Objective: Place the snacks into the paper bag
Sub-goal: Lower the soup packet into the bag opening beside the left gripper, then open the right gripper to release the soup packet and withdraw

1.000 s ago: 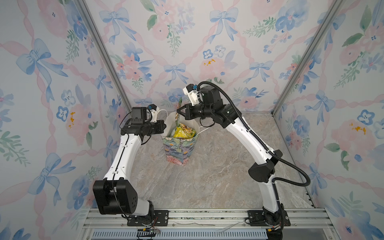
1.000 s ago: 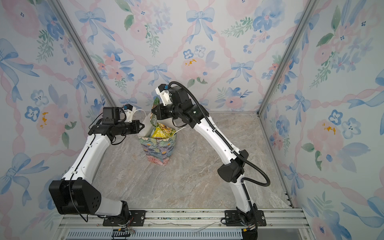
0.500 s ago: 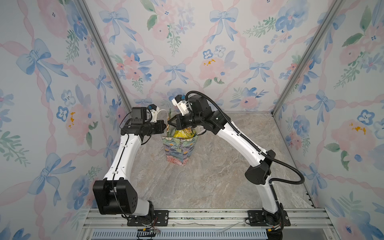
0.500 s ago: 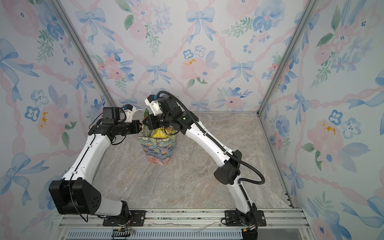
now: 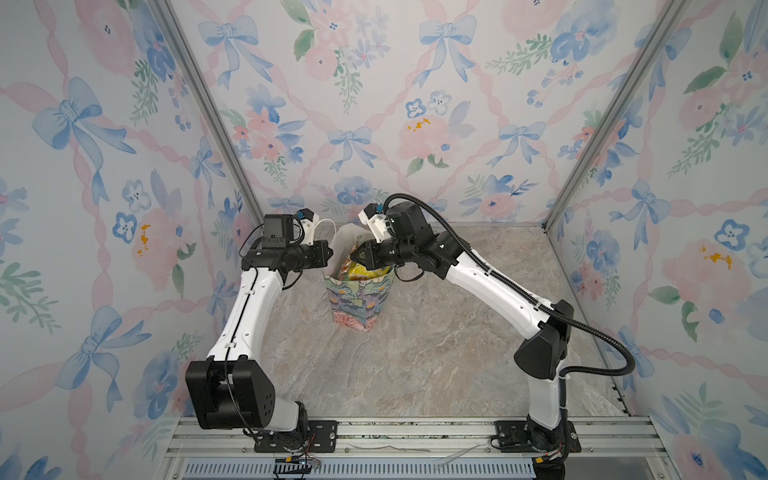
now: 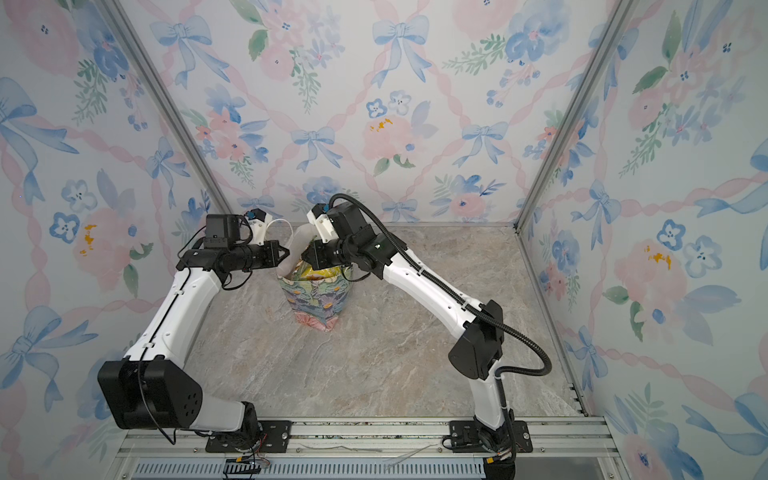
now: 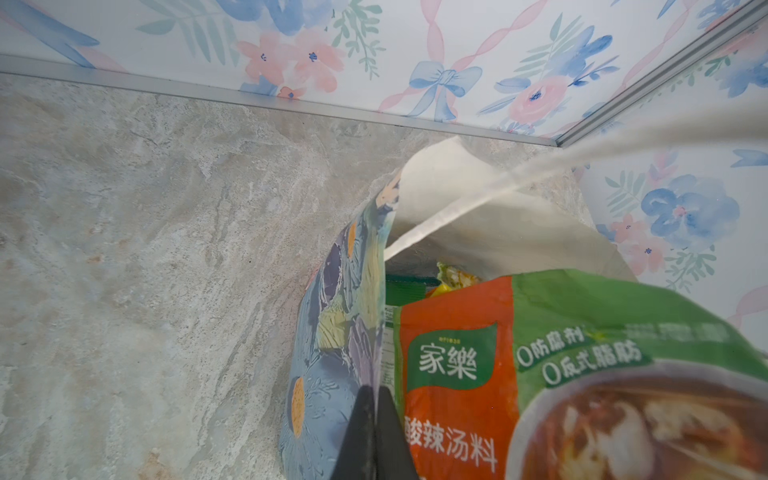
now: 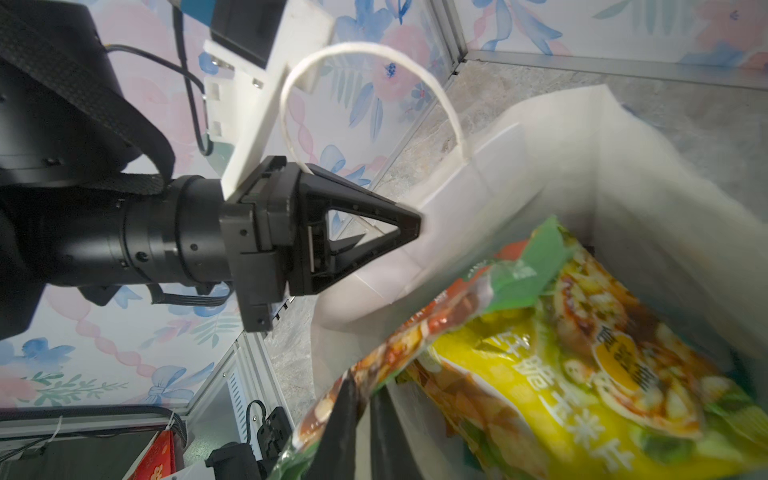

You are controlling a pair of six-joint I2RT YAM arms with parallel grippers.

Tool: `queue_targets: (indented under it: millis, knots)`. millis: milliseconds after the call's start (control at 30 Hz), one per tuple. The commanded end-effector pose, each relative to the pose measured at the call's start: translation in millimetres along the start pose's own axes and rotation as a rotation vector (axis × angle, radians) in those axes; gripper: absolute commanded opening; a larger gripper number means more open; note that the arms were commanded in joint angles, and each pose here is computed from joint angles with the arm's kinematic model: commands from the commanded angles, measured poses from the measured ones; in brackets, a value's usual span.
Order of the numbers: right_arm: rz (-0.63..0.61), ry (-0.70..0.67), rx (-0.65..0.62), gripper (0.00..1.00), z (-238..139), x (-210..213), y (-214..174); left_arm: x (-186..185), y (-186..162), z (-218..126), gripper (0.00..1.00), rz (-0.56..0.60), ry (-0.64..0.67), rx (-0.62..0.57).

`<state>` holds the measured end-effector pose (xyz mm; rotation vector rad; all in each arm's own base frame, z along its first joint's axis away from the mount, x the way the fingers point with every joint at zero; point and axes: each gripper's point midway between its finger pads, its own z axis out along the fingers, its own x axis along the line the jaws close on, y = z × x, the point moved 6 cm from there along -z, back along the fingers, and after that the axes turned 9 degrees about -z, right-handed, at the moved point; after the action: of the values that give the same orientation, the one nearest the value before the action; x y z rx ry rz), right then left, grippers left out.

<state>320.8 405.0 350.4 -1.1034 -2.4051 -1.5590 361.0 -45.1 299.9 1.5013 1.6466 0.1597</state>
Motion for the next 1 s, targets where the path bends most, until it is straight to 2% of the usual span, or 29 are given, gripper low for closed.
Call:
queue_targets:
  millis: [0,200,300,600,700,833,867,900,967]
  knots:
    - [0.003,-0.118,-0.046,0.20,-26,-18,6,-8,2,-9,0.00,-0.002,-0.031,-0.013]
    - [-0.002,-0.244,-0.005,0.34,-36,-46,-4,-8,3,-8,0.00,-0.005,-0.034,-0.010]
    - [-0.026,-0.254,-0.042,0.40,-46,-43,2,-9,3,-7,0.00,-0.004,-0.036,-0.010]
    - [-0.109,-0.260,-0.097,0.65,-63,-29,18,-10,3,-5,0.00,-0.003,-0.035,-0.007]
    - [-0.156,-0.309,-0.123,0.76,-76,-30,21,-10,4,-6,0.00,-0.003,-0.034,-0.010]
    - [-0.213,-0.407,-0.210,0.97,-105,-33,29,-8,5,-5,0.00,-0.010,-0.021,-0.012]
    - [-0.228,-0.429,-0.242,0.97,-114,-32,31,-9,5,-5,0.01,-0.010,-0.021,-0.012]
    - [-0.235,-0.448,-0.252,0.97,-115,-37,31,-9,5,-5,0.07,-0.010,-0.019,-0.014]
    - [-0.242,-0.483,-0.319,0.96,-140,-37,37,-10,7,-6,0.30,-0.011,-0.018,-0.020]
